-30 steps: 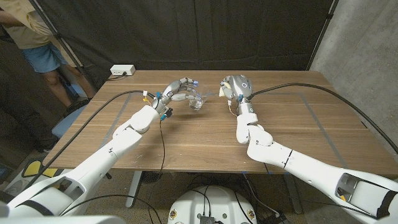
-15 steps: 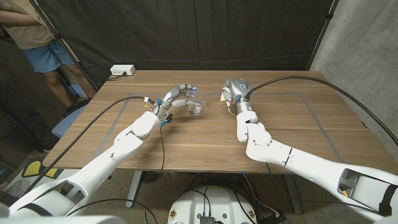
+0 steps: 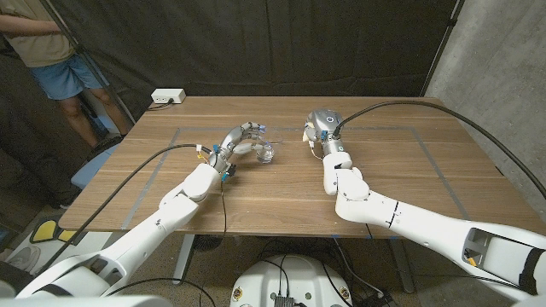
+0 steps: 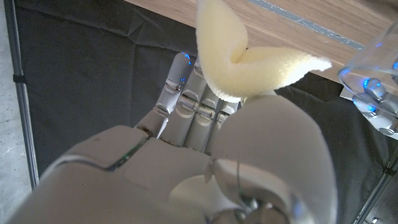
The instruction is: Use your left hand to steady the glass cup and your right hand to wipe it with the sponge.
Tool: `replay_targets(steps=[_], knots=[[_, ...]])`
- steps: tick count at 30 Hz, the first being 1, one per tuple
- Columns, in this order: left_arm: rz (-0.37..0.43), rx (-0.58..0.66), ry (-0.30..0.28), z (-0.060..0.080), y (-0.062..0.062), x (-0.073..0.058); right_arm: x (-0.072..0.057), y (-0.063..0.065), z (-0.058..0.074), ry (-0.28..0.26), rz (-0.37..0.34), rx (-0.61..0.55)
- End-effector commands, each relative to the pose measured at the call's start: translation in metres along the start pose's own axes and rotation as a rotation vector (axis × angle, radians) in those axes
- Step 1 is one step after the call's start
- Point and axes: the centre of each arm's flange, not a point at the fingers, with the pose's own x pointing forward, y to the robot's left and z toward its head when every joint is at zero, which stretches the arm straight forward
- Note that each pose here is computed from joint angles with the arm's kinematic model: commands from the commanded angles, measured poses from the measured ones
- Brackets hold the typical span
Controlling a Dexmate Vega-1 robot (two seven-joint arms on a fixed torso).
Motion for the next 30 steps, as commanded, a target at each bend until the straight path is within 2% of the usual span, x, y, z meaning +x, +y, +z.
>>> replay_targets(steps=[1,5,10,13,14,16,19,23,24,25,26,30], knots=[[0.152,0.001,-0.061,-0.019,-0.017,-0.025,-0.003,0.0,0.009,0.005,0.023,-0.044],[0.222,0.0,-0.062,-0.024,-0.02,-0.033,-0.003,0.002,0.013,0.0,0.034,-0.054],[0.208,0.003,-0.041,-0.029,-0.019,-0.038,-0.001,0.007,0.019,-0.003,0.078,-0.067],[0.184,0.005,-0.033,-0.029,-0.017,-0.039,0.002,0.011,0.023,-0.003,0.147,-0.085],[0.167,0.003,-0.025,-0.029,-0.014,-0.038,0.004,0.014,0.026,-0.002,0.191,-0.098],[0.157,0.001,-0.022,-0.029,-0.013,-0.037,0.005,0.016,0.027,-0.001,0.221,-0.109],[0.11,-0.02,-0.014,-0.028,-0.008,-0.036,0.009,0.024,0.03,0.012,0.324,-0.133],[0.033,-0.068,-0.008,-0.026,-0.002,-0.032,0.012,0.032,0.031,0.027,0.413,-0.162],[0.031,-0.07,-0.008,-0.026,-0.002,-0.032,0.012,0.032,0.031,0.027,0.415,-0.164],[0.008,-0.106,-0.009,-0.025,0.002,-0.03,0.014,0.035,0.032,0.036,0.472,-0.183],[-0.001,-0.109,-0.01,-0.023,0.005,-0.029,0.015,0.036,0.032,0.039,0.497,-0.198],[-0.008,-0.1,-0.027,-0.016,0.015,-0.028,0.018,0.041,0.032,0.052,0.565,-0.233]])
